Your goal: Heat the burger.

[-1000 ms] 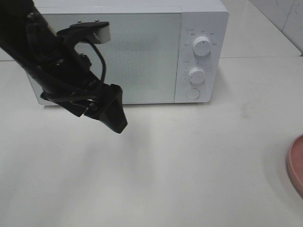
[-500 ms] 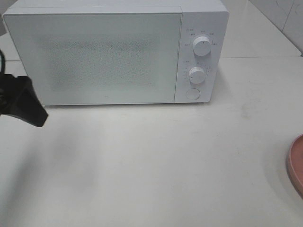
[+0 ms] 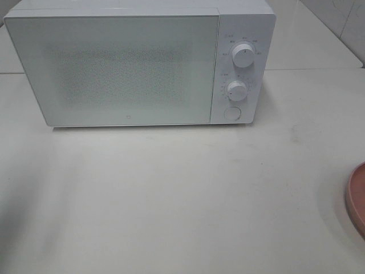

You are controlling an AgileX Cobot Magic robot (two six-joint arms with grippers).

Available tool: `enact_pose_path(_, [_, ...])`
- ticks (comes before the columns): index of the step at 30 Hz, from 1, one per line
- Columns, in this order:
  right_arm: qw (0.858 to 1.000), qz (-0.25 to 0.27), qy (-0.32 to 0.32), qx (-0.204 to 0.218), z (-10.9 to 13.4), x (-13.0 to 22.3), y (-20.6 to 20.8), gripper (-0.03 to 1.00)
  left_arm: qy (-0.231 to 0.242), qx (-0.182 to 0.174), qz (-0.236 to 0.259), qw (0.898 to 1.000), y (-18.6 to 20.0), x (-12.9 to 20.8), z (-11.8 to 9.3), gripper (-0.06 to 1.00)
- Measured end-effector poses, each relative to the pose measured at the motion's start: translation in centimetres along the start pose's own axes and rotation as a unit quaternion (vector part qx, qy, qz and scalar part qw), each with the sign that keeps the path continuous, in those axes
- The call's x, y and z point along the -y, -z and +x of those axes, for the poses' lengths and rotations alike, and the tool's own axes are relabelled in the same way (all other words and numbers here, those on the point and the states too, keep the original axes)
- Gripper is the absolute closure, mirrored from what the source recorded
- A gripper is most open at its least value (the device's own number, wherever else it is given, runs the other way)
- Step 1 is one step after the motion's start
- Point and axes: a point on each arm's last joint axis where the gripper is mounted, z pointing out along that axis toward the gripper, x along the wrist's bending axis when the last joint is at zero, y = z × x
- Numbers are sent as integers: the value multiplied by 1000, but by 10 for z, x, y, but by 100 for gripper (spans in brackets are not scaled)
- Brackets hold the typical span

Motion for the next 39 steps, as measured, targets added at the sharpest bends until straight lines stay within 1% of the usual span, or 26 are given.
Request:
enact_pose_path(2, [1000,0,0,0,0,0,0,22,0,-5,-4,1000,3,4,0,-5])
enact_pose_path(4, [1000,0,0,0,0,0,0,22,5,-33,-23,999,14,23,1,-5])
enact_pose_path(5, [1000,0,0,0,0,0,0,22,5,-33,-23,999,14,23,1,-5])
enact_pose_path(7, [1000,0,0,0,0,0,0,22,12,-51,-49,997,23,38,2,-5])
enact_pose_path(9, [1000,0,0,0,0,0,0,22,15,-57,-60,996,26,43,2,-5])
enact_pose_path(10, [1000,0,0,0,0,0,0,22,22,-69,-79,994,31,53,2,-5])
enact_pose_path(11, [1000,0,0,0,0,0,0,22,22,-69,-79,994,31,53,2,-5])
enact_pose_path(13, [1000,0,0,0,0,0,0,22,25,-74,-114,990,39,67,1,-5])
enact_pose_path(14, [1000,0,0,0,0,0,0,22,25,-74,-114,990,39,67,1,-5])
enact_pose_path(16, [1000,0,0,0,0,0,0,22,21,-74,-146,986,46,79,-2,-5])
enact_pose_path(18, [1000,0,0,0,0,0,0,22,20,-73,-155,985,48,82,-2,-5])
enact_pose_path(19, [1000,0,0,0,0,0,0,22,17,-73,-166,983,51,91,-3,-5])
enact_pose_path(23, [1000,0,0,0,0,0,0,22,14,-72,-179,981,54,103,-5,-5])
enact_pose_path(24, [1000,0,0,0,0,0,0,22,9,-72,-199,977,58,109,-6,-5])
enact_pose_path(26, [1000,0,0,0,0,0,0,22,8,-72,-209,975,59,112,-7,-5])
enact_pose_path(28, [1000,0,0,0,0,0,0,22,-1,-71,-239,968,65,120,-8,-5])
enact_pose_path(29, [1000,0,0,0,0,0,0,22,-1,-71,-239,968,65,120,-8,-5])
enact_pose_path(30, [1000,0,0,0,0,0,0,22,-9,-72,-261,963,68,127,-10,-5])
enact_pose_path(31, [1000,0,0,0,0,0,0,22,-13,-72,-271,960,70,130,-10,-5])
enact_pose_path(32, [1000,0,0,0,0,0,0,22,-13,-72,-271,960,70,130,-10,-5])
enact_pose_path(34, [1000,0,0,0,0,0,0,22,-21,-73,-299,951,74,139,-11,-5])
enact_pose_path(35, [1000,0,0,0,0,0,0,22,-21,-73,-299,951,74,139,-11,-5])
enact_pose_path(36, [1000,0,0,0,0,0,0,22,-25,-74,-316,946,76,144,-12,-5])
enact_pose_path(37, [1000,0,0,0,0,0,0,22,-27,-74,-322,943,77,146,-12,-5])
enact_pose_path(38, [1000,0,0,0,0,0,0,22,-27,-74,-322,943,77,146,-12,-5])
enact_pose_path(39, [1000,0,0,0,0,0,0,22,-29,-74,-336,939,79,150,-13,-5])
